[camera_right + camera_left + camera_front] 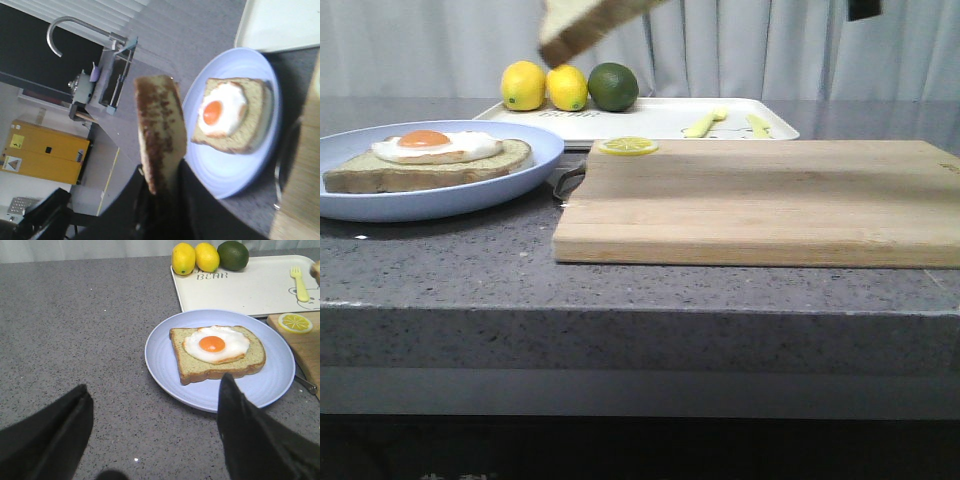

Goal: Place bread and move sandwich to tray
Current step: 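Lift the bread slice with the right gripper and carry it over the egg toast, then lower the bread onto the egg and open the right gripper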

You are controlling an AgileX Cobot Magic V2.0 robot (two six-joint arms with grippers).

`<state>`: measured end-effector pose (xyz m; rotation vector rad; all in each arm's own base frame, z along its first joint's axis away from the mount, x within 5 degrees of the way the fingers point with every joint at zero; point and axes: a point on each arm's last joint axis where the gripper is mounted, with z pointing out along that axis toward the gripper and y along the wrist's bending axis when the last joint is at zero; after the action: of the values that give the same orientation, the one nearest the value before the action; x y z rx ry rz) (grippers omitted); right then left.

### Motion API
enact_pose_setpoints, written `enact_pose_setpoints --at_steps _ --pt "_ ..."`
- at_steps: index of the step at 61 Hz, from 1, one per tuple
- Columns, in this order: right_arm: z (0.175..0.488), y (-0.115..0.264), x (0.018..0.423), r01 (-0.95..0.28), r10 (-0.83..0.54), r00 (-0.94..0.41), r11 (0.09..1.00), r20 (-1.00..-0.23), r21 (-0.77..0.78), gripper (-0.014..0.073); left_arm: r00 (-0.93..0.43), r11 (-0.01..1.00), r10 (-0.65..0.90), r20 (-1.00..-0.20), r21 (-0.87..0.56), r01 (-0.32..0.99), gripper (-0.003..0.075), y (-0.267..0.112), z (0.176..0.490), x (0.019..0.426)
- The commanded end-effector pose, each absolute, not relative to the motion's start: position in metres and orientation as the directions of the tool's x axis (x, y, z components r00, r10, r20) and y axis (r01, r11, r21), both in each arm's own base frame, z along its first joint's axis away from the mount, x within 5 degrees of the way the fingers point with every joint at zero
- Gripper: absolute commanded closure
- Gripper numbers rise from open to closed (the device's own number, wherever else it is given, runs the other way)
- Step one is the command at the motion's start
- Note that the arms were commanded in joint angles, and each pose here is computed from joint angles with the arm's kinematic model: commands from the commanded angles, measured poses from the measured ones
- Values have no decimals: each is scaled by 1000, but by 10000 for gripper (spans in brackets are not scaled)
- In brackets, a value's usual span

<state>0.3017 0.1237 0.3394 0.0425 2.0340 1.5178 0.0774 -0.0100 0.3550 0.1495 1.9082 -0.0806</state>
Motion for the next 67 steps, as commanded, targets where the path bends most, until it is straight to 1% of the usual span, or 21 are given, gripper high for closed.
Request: enact_pose_setpoints --at_steps 1,4,14,16,20,22,27,31,41,51,58,63,67 --pt "368 141 299 -371 463 -765 251 -447 894 486 -245 988 52 -968 14 154 207 -11 370 80" --pt "370 155 302 -381 475 -764 215 -437 899 486 -245 988 52 -968 14 154 207 -11 370 80" --pt "369 198 316 -394 422 -794 190 -437 899 486 -245 988 52 -968 14 154 207 -11 370 80" --pt "368 206 319 -385 419 -801 186 -428 904 486 -245 988 52 -968 14 154 207 -11 370 80" --pt "365 222 326 -337 430 -818 182 -383 924 486 -245 988 52 -968 14 154 207 -11 370 80" --pt "360 233 332 -277 454 -827 184 -332 943 486 -245 988 52 -968 14 154 207 -11 370 80" --pt "351 246 339 -204 486 -830 192 -274 960 486 -245 988 52 -968 14 154 207 -11 370 80" --pt "344 256 342 -164 497 -833 197 -243 966 486 -245 988 52 -968 14 154 207 -11 370 80" --pt "328 273 352 -106 493 -849 194 -190 975 486 -245 988 52 -968 14 154 207 -11 370 80" --pt "311 280 362 -75 485 -859 198 -164 977 486 -245 988 52 -968 14 154 207 -11 370 80" --pt "306 281 364 -64 487 -859 206 -159 977 483 -245 988 52 -968 14 154 207 -11 370 80" --pt "304 282 365 -60 486 -860 208 -156 976 453 -245 988 52 -968 14 154 207 -11 370 80" --pt "302 282 366 -56 486 -860 210 -154 976 393 -245 988 52 -968 14 154 207 -11 370 80"
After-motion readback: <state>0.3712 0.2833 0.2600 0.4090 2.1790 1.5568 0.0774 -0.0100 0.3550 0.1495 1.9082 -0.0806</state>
